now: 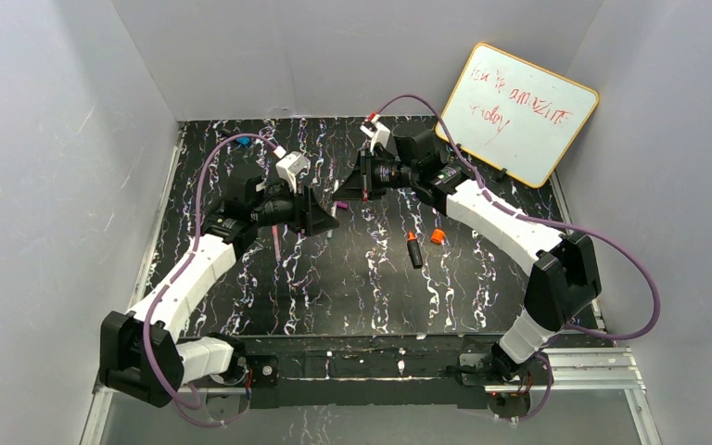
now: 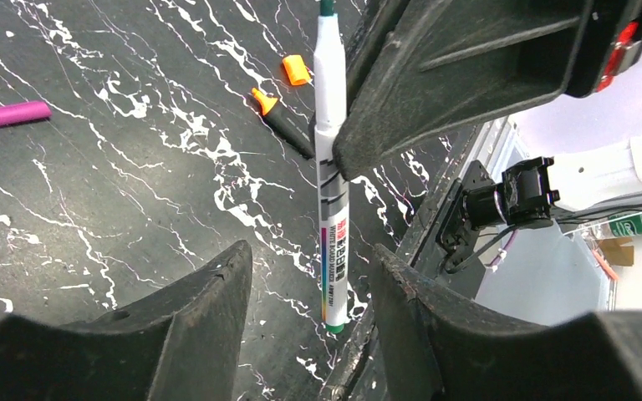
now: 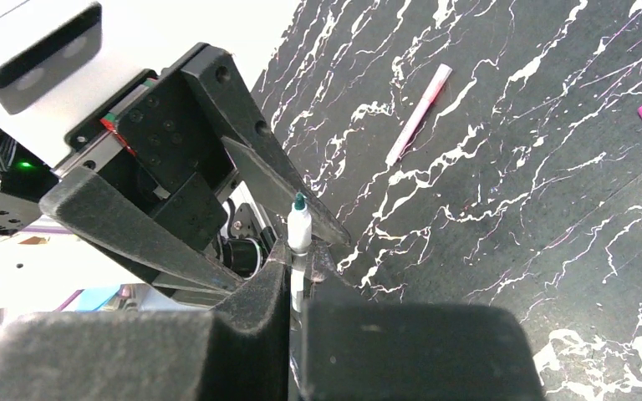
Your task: Insert the pens into the pen caps
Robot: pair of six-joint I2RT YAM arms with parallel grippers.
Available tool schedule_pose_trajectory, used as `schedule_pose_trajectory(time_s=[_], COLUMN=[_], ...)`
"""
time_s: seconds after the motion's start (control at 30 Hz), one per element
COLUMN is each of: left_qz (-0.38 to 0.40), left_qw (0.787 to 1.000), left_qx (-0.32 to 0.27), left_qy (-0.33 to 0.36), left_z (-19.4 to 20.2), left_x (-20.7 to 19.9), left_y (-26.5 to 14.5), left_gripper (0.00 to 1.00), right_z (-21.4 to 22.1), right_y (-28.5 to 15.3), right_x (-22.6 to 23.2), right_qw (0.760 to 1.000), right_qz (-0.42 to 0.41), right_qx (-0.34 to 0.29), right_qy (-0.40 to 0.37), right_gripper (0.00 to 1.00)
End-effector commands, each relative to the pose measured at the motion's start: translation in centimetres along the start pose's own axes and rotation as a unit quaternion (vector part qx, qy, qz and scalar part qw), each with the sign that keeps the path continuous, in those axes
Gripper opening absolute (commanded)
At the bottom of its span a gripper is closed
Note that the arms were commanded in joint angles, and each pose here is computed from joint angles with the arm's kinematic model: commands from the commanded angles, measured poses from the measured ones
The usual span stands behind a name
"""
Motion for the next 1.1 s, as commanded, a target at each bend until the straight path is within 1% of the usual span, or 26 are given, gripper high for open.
schedule_pose_trajectory(time_s=[0.0, 0.23, 0.27, 0.3, 0.33, 0.37, 0.4, 0.43, 0.47, 0.57, 0.6, 0.63, 0.67, 0.73, 0.83, 0.93, 1.0, 1.07], left_qz=[0.019, 0.025, 0.032, 0.036, 0.041, 0.043, 0.044, 0.039, 0.034, 0.030, 0.022, 0.005, -0.034, -0.101, -0.152, -0.200, -0.244, -0.289], left_qw=[1.000, 1.000, 0.999, 0.999, 0.999, 0.999, 0.999, 0.999, 0.999, 0.999, 0.999, 1.000, 0.999, 0.993, 0.986, 0.976, 0.965, 0.952], left_qx=[0.000, 0.006, 0.000, -0.001, -0.001, 0.000, 0.001, 0.001, 0.002, 0.004, 0.002, 0.003, 0.002, -0.006, -0.025, -0.045, -0.060, -0.079], left_qy=[-0.001, -0.013, -0.006, -0.007, -0.007, -0.009, -0.011, -0.016, -0.020, -0.023, -0.026, -0.030, -0.037, -0.054, -0.069, -0.073, -0.071, -0.060], left_z=[-0.2, 0.3, 0.0, -0.1, -0.1, -0.1, 0.0, 0.1, 0.2, 0.6, 0.7, 1.0, 1.3, 1.9, 1.8, 1.4, 0.9, 0.2], left_x=[-0.7, -0.6, -0.8, -0.9, -1.0, -1.0, -1.0, -0.6, -0.3, 0.2, 0.5, 1.2, 2.7, 5.4, 7.7, 9.5, 10.7, 11.5], left_y=[0.1, 0.4, 0.5, 0.5, 0.6, 0.7, 0.7, 0.9, 1.0, 1.2, 1.2, 1.3, 1.3, 0.9, 0.1, -1.0, -2.2, -3.8], left_gripper=[0.52, 0.51, 0.48, 0.43, 0.37, 0.30, 0.19, 0.03, 0.00, 0.00, 0.00, 0.00, 0.00, 0.00, 0.00, 0.00, 0.00, 0.00], right_z=[-2.8, -3.3, -3.5, -3.6, -3.7, -3.7, -3.7, -3.7, -3.6, -4.1, -4.3, -4.4, -4.5, -5.3, -6.1, -6.3, -6.1, -5.0], right_y=[-0.1, 0.5, 0.6, 0.6, 0.7, 0.7, 0.6, 0.6, 0.6, 0.3, 0.2, 0.2, -0.3, -2.6, -5.7, -7.5, -8.1, -7.6], right_x=[1.3, 1.1, 1.1, 1.1, 1.1, 1.0, 1.0, 1.0, 1.0, 1.0, 1.0, 0.9, 0.6, -0.9, -2.9, -4.4, -5.7, -7.3], right_qw=[0.999, 0.998, 0.998, 0.998, 0.998, 0.998, 0.998, 0.998, 0.998, 0.997, 0.997, 0.997, 0.997, 0.994, 0.986, 0.973, 0.960, 0.943], right_qz=[-0.022, -0.025, -0.025, -0.026, -0.026, -0.025, -0.024, -0.022, -0.021, -0.015, -0.012, -0.005, 0.007, 0.054, 0.112, 0.177, 0.214, 0.231], right_qx=[-0.040, -0.048, -0.051, -0.053, -0.054, -0.056, -0.059, -0.060, -0.060, -0.069, -0.072, -0.071, -0.066, -0.085, -0.119, -0.146, -0.174, -0.192], right_qy=[-0.030, -0.024, -0.023, -0.023, -0.022, -0.020, -0.020, -0.019, -0.019, -0.026, -0.028, -0.033, -0.044, -0.048, -0.039, -0.015, 0.049, 0.141], right_gripper=[0.01, 0.01, 0.01, 0.01, 0.01, 0.01, 0.01, 0.01, 0.01, 0.01, 0.13, 0.30, 0.46, 0.55, 0.63, 0.64, 0.64, 0.64])
Point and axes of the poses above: each gripper's point midway between its finger pads, its own y axis out along the fingers, its own x axis along the line the jaws close on, z = x × y, the point moved 1 cm from there along -y, back along the fingers, and after that the axes turned 10 degrees about -y, right-handed, at the moved point
